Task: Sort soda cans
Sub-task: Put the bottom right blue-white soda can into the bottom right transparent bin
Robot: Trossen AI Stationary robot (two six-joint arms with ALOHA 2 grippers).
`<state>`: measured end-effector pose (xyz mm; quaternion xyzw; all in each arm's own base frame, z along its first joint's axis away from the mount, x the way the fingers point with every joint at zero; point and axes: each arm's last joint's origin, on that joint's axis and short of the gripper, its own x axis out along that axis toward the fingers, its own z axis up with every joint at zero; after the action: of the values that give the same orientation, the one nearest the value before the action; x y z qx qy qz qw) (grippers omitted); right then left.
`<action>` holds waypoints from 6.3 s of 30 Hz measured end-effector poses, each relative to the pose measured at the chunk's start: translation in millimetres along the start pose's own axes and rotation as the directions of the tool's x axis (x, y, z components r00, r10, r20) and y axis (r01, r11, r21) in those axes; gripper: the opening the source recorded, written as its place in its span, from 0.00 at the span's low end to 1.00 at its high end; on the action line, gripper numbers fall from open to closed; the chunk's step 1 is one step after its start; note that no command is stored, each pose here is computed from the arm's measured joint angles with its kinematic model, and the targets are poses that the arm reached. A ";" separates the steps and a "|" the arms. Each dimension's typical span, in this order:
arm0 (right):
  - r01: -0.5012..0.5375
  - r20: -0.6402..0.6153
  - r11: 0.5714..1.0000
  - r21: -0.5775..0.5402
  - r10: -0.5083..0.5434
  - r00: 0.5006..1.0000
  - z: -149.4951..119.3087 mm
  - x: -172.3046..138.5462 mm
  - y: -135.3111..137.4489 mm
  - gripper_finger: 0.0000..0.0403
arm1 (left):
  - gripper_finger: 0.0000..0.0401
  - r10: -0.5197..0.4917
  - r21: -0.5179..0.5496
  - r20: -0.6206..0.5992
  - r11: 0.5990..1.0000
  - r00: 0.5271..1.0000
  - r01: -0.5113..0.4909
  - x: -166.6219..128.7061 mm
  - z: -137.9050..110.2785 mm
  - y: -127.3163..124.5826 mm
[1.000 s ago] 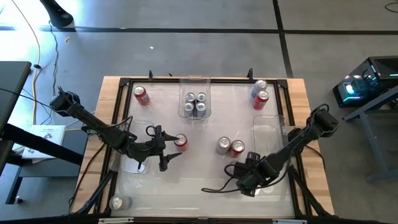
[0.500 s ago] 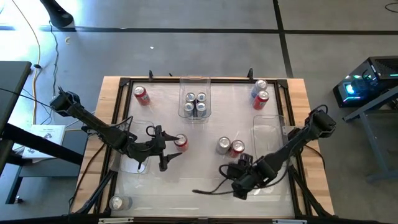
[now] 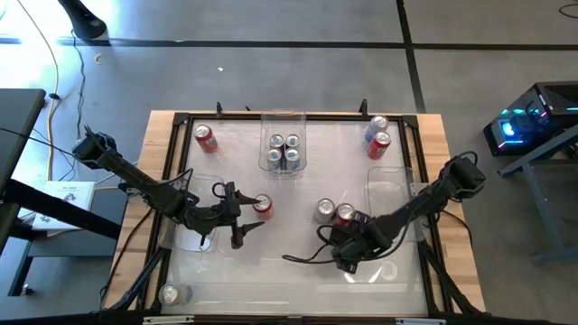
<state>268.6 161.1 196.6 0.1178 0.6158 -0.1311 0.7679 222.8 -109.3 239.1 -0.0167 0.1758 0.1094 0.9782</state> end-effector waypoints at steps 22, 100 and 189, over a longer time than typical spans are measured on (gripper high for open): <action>-0.121 0.011 0.859 -0.497 0.145 0.989 -13.5 18.4 37.8 0.72 | 0.74 -0.005 -0.002 -0.002 1.000 1.000 0.005 0.0 -0.1 -0.1; -0.037 -0.044 0.360 -0.932 -0.010 0.999 -17.9 39.0 35.1 0.77 | 0.74 -0.005 -0.006 -0.008 1.000 1.000 0.004 0.0 -0.7 0.1; -0.151 0.811 0.901 -0.407 0.433 0.394 -44.4 31.9 28.6 0.84 | 0.74 -0.037 -0.043 -0.001 0.998 0.999 0.037 -5.0 -1.7 -6.5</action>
<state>244.4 201.4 156.5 0.0340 0.1039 0.0499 0.9928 219.1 -116.8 239.3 -0.0409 0.1741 0.0947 0.9793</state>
